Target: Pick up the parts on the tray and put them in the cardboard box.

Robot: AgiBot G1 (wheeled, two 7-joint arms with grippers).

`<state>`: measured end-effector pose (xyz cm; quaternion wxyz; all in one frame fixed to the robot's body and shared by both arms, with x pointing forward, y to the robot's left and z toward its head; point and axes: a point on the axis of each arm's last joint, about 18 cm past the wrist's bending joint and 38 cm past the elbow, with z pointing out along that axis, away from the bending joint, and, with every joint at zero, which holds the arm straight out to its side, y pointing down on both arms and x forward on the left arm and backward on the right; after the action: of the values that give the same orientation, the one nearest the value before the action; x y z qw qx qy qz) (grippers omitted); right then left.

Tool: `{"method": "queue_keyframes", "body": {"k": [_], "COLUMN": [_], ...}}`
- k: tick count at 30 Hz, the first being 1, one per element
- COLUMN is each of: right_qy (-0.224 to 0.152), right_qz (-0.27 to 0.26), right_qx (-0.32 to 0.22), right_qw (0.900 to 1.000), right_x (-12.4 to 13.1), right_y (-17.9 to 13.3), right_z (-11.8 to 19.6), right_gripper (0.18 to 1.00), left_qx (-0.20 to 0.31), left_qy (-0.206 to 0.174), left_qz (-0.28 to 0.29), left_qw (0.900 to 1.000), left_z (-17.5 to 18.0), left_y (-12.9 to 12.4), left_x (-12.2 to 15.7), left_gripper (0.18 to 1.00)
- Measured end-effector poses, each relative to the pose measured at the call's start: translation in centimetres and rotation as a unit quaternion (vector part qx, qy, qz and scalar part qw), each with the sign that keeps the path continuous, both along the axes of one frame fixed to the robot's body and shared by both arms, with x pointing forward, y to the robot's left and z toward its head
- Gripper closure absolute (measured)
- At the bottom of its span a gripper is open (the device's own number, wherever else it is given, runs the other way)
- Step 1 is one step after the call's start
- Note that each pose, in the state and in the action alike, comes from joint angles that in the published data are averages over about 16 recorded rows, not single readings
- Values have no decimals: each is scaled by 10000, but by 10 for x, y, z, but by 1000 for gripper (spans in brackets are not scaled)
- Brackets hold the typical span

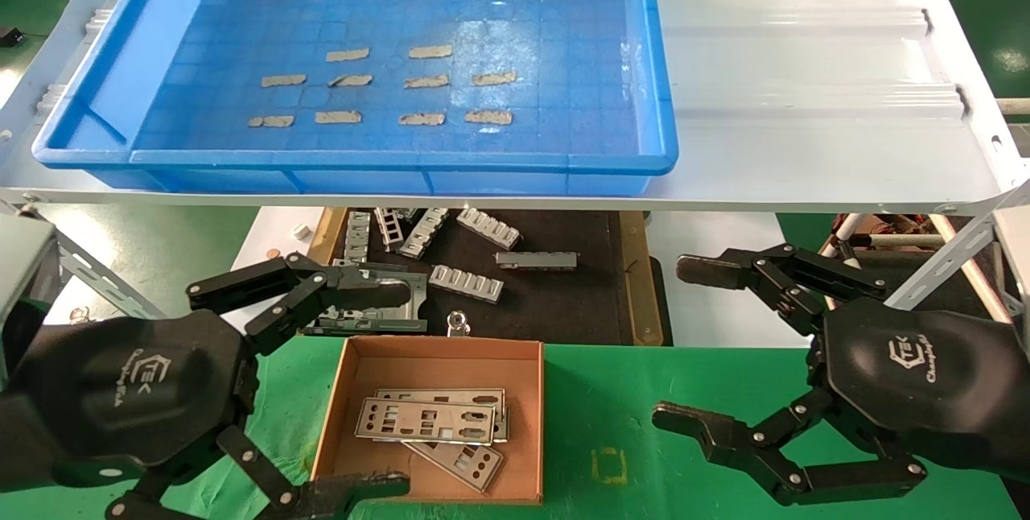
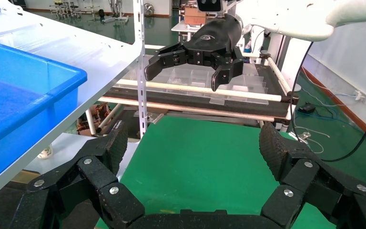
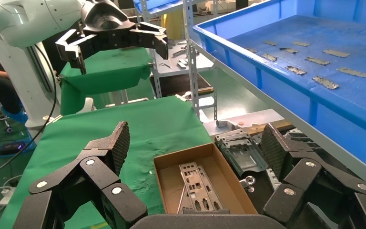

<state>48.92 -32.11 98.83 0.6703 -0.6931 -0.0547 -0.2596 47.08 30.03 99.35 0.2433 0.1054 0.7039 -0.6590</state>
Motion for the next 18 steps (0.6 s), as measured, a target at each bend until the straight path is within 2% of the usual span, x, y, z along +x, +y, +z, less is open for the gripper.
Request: {"method": "queue_keyframes", "body": {"k": [18], "right_qy": [0], "right_qz": [0], "right_qx": [1], "right_qw": [10000], "right_x": [0], "right_y": [0], "right_z": [0], "right_gripper": [178], "left_qx": [-2], "left_qy": [13], "left_qz": [18], "left_qw": [10000], "left_z": [-1], "left_y": [0], "left_x": [3], "left_gripper": [184]}}
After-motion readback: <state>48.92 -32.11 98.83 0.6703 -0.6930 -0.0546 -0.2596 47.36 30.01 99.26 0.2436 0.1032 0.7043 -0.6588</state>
